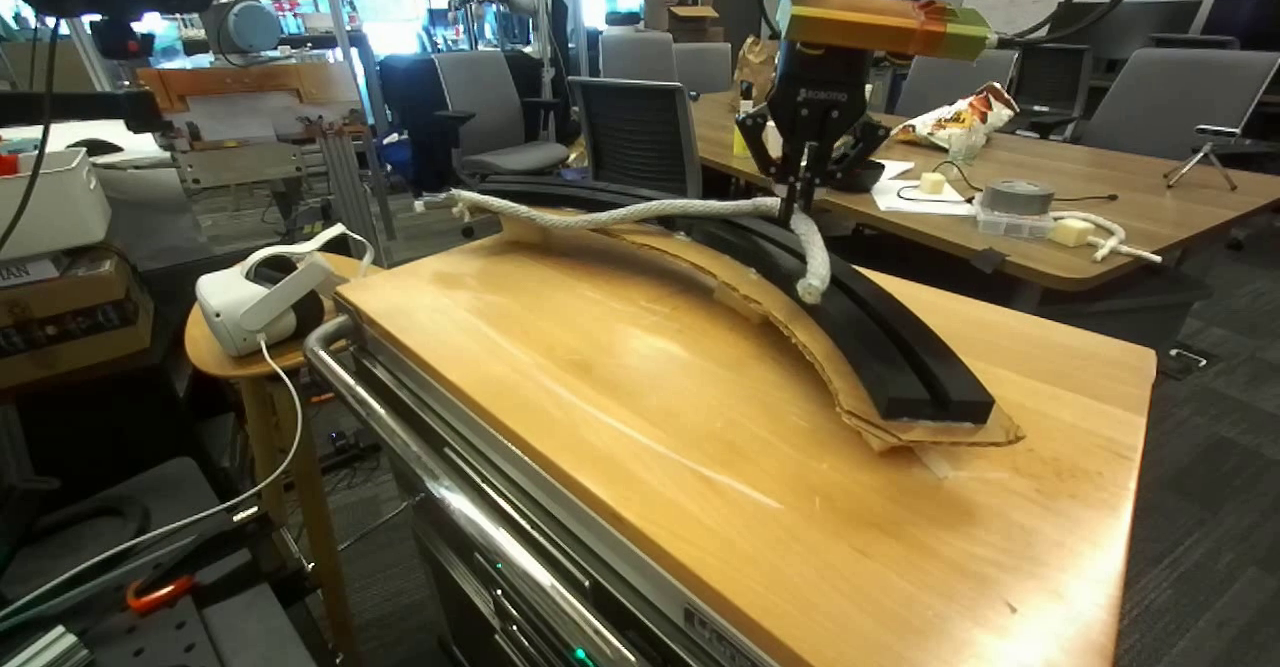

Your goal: Lay the rope on the black board

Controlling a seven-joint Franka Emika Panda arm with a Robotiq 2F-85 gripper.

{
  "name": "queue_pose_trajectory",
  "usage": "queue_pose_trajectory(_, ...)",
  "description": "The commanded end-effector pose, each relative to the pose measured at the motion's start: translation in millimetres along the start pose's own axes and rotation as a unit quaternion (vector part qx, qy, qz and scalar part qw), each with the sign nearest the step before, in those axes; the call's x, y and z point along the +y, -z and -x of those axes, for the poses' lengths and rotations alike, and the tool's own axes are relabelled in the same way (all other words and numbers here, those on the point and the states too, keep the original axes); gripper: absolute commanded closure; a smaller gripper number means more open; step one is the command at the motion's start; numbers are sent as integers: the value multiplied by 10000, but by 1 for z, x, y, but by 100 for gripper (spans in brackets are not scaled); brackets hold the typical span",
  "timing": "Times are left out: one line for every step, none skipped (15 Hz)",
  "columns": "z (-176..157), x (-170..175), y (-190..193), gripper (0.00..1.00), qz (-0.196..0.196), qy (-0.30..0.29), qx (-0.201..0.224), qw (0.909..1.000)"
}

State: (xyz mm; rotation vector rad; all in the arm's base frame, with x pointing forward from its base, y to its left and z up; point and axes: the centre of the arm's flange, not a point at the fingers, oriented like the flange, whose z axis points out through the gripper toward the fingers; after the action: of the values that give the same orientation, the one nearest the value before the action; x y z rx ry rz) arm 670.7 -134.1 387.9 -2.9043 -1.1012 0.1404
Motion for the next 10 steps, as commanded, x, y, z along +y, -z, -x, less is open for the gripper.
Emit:
queue_pose_trajectory(3,17,1,97,240,77,-142,9996)
queue_pose_trajectory(6,18,-2,97,278,93,-213,9993)
queue_pose_trajectory(9,19,-4,97,298,109,-288,9991)
queue_pose_trajectory(11,20,-7,97,303,125,-363,9988)
queue_pose_trajectory(12,21,-9,97,297,133,-405,9987)
queue_pose_trajectory(14,21,-13,97,281,134,-439,9985)
queue_pose_trajectory(15,22,-16,97,274,137,-483,9984)
queue_pose_trajectory(17,23,-20,97,247,130,-507,9983)
queue_pose_trajectory(19,24,-24,97,232,116,-530,9983)
queue_pose_trajectory(20,24,-28,97,200,102,-540,9983)
